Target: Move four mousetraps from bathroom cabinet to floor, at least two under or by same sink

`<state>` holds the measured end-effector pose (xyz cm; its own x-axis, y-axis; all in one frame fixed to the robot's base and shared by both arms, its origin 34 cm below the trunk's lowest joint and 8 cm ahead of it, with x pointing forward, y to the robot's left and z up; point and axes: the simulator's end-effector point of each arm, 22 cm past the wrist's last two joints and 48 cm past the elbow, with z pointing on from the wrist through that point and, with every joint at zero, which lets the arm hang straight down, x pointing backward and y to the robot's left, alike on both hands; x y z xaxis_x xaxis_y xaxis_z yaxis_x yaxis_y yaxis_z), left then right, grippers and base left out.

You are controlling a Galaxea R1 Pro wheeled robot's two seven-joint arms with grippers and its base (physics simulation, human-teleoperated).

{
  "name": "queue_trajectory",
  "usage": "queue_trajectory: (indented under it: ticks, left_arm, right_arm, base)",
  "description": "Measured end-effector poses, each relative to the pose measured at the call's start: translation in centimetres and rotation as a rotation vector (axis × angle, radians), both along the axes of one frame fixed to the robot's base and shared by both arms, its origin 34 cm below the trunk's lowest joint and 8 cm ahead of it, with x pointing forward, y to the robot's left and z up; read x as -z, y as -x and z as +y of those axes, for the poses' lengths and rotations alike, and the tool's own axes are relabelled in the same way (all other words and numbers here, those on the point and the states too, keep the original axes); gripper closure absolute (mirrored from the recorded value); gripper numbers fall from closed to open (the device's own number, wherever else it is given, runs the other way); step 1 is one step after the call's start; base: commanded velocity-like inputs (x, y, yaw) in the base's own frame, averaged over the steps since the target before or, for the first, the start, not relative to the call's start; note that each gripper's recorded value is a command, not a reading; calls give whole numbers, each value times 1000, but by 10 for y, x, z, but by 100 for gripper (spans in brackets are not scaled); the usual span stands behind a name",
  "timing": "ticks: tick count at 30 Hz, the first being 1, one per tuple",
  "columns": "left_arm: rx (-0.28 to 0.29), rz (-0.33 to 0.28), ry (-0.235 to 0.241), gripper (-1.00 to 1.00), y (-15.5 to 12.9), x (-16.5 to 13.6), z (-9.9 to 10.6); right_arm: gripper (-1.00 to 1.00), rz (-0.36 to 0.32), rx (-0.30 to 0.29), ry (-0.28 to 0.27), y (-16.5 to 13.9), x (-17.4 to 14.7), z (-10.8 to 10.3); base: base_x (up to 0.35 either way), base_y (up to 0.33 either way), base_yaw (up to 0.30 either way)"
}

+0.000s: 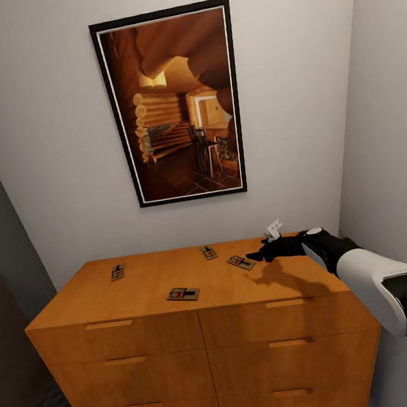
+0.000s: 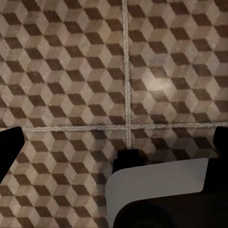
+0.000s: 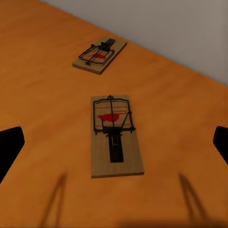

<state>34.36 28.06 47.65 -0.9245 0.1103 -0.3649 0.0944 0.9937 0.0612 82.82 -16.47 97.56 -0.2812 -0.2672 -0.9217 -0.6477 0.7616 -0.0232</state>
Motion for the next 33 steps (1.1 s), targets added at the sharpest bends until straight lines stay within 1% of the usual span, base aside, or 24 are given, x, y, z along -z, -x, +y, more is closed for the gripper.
queue_trajectory:
  ticks: [14,25,33]
  left_arm:
    - [-2,13,0,-100,6,2,1]
    - [0,14,0,-100,6,3,1]
    - [1,14,-1,-100,6,2,0]
  right_arm:
    - [-100,4,5,2,0,2,-1]
    - [-100,-14,93,30,-12,2,-17]
    - [-100,-16,108,36,-14,2,-20]
  base:
    - [0,0,0]
    - [0,0,0]
    - [0,0,0]
